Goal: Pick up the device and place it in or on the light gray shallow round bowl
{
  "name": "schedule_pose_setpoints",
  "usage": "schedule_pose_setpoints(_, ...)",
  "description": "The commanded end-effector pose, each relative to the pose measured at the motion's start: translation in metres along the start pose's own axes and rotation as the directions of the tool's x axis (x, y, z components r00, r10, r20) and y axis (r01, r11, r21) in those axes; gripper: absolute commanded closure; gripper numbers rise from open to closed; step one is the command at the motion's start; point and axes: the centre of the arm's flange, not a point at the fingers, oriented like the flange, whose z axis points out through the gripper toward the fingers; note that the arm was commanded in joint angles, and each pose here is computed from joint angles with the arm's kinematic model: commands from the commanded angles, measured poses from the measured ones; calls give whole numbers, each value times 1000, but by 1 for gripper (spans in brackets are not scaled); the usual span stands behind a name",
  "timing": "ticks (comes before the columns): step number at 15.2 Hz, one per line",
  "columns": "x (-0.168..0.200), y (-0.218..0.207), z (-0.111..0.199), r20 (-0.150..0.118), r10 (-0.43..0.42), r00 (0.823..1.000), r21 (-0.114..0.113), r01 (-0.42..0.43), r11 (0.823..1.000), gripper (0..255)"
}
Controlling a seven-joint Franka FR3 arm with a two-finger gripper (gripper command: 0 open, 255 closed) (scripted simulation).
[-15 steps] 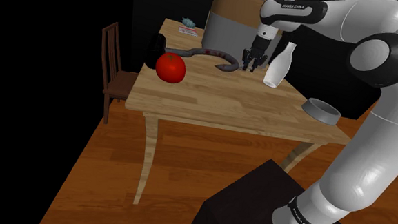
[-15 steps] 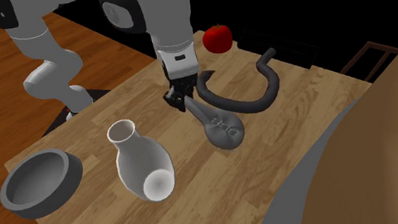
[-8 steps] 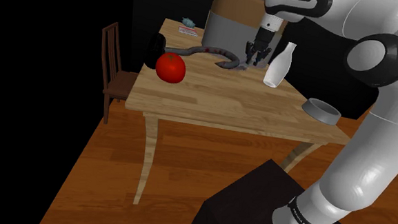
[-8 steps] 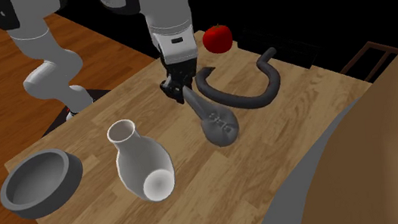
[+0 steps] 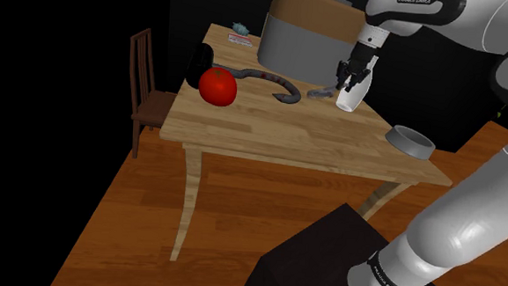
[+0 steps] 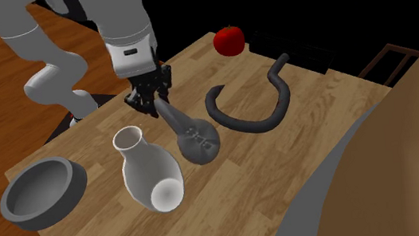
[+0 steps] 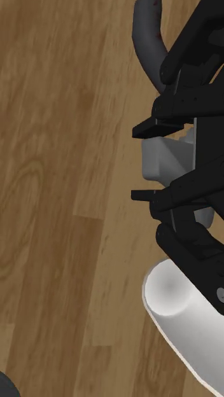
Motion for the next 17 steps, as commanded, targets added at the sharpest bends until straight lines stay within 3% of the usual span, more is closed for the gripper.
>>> schedule_pose_setpoints(1, -17, 18, -1, 1, -1, 1000, 0, 1, 1000, 255)
schedule_pose_setpoints(17, -161, 173, -6, 1, -1, 1000, 0, 1, 1000, 255)
